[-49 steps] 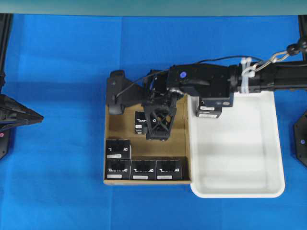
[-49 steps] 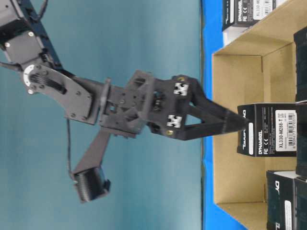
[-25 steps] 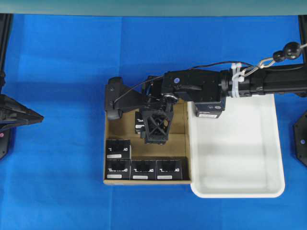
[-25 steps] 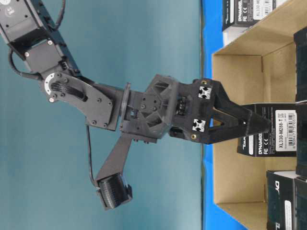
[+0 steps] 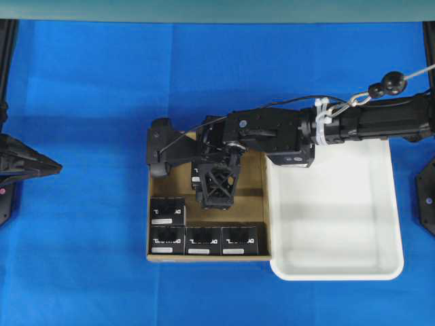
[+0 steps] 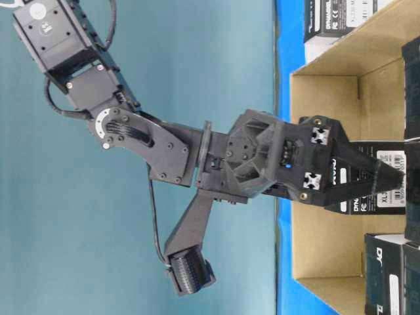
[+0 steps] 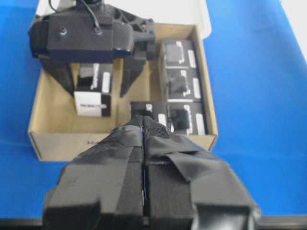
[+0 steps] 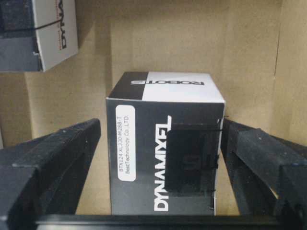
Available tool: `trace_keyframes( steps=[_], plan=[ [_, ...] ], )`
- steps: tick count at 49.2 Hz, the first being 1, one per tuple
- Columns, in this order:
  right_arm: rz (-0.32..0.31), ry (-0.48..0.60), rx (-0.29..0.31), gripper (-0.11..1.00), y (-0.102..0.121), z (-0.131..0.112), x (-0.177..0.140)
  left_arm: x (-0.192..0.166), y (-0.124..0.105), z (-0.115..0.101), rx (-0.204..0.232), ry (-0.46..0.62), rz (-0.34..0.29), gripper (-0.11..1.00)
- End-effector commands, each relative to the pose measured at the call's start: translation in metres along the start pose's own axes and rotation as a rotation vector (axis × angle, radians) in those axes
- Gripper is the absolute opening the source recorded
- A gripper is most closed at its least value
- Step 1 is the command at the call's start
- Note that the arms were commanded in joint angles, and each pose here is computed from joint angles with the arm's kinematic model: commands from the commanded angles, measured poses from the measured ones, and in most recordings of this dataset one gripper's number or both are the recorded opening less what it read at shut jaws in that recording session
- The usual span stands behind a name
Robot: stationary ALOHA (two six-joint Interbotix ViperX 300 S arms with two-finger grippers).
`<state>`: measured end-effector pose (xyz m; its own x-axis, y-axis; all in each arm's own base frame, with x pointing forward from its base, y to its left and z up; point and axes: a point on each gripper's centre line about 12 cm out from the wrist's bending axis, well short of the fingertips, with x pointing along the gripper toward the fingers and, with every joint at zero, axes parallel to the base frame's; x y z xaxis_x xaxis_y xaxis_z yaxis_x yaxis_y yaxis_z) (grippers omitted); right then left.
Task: Pick the box from inside the cardboard box.
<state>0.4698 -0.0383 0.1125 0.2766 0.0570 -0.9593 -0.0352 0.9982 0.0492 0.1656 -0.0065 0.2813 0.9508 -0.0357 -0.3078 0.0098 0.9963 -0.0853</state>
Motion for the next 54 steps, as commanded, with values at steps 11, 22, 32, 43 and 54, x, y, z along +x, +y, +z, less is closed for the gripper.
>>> trace_keyframes(
  steps=[11, 22, 32, 43, 54],
  plan=[
    [0.003, 0.0, 0.008, 0.86, 0.003, 0.001, 0.001, 0.001, -0.001, 0.004, 0.002, -0.004, -0.001, -0.07],
    [0.005, 0.004, 0.009, 0.61, 0.003, 0.0, 0.001, 0.001, -0.001, 0.003, 0.002, -0.003, -0.001, -0.07],
    [0.005, -0.008, 0.007, 0.61, 0.004, 0.005, -0.012, 0.001, 0.0, 0.004, 0.0, -0.006, 0.0, -0.07],
    [0.014, -0.021, -0.002, 0.61, 0.004, 0.019, -0.078, 0.001, -0.001, 0.004, -0.001, -0.004, -0.001, -0.07],
    [0.008, -0.046, -0.002, 0.61, -0.005, 0.02, -0.15, 0.002, -0.001, 0.004, -0.003, -0.004, -0.001, -0.07]
  ],
)
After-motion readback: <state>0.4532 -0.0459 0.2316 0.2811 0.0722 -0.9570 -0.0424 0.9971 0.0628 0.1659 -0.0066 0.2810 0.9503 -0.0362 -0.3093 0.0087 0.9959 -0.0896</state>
